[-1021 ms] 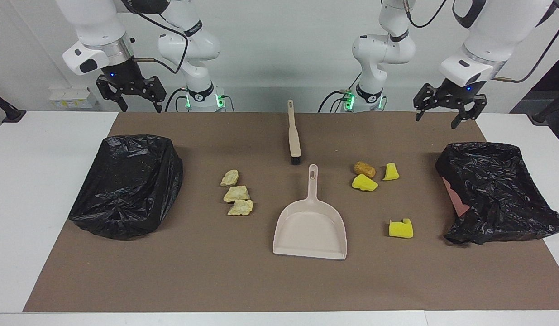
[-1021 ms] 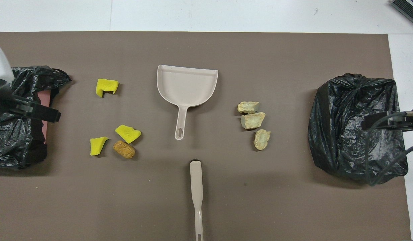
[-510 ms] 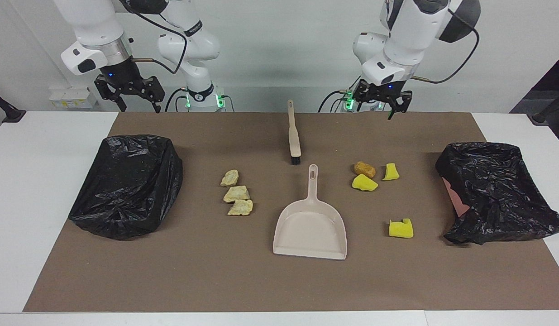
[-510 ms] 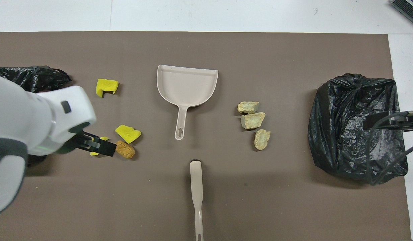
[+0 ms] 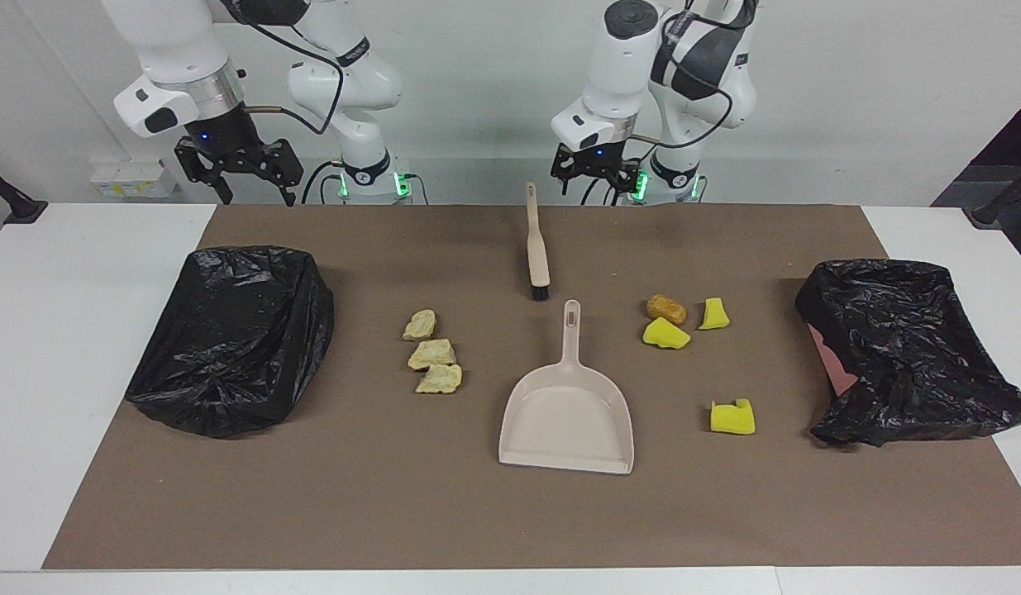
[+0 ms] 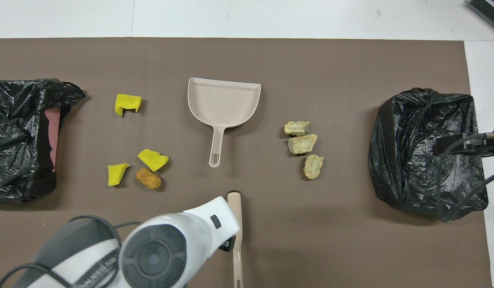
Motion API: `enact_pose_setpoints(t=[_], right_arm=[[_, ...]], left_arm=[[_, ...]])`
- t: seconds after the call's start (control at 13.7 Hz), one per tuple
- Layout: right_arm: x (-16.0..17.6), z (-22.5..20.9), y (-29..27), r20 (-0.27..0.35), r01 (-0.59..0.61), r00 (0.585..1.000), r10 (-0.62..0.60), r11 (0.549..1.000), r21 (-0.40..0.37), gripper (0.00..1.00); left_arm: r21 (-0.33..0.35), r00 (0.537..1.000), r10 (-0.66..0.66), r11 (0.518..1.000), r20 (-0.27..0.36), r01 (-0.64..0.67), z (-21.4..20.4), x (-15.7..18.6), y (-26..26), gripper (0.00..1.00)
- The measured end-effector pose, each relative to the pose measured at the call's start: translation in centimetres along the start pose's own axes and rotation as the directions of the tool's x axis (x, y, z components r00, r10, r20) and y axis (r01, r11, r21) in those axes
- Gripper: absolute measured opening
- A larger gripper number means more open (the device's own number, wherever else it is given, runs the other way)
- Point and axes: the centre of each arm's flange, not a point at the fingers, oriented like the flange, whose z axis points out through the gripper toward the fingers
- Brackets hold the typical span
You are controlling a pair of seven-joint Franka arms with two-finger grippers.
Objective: Sweep and dump trash in bin
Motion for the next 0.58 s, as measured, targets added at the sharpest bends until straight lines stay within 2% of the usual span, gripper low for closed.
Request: enact_pose_setpoints(t=[0.36,0.58], right_arm=[[0.0,0.0,-0.5,-0.001,0.009,1.000,-0.009,1.000,0.000,1.00],[0.0,0.0,-0.5,-0.001,0.009,1.000,-0.009,1.000,0.000,1.00]], left_arm=[[0.007,1.000,-0.010,1.000,-0.012,0.010,10.0,-3.9,5.6,1.00],[0.027,1.000,-0.025,0.999,0.003,0.025,13.2,-4.9,7.3,1.00]])
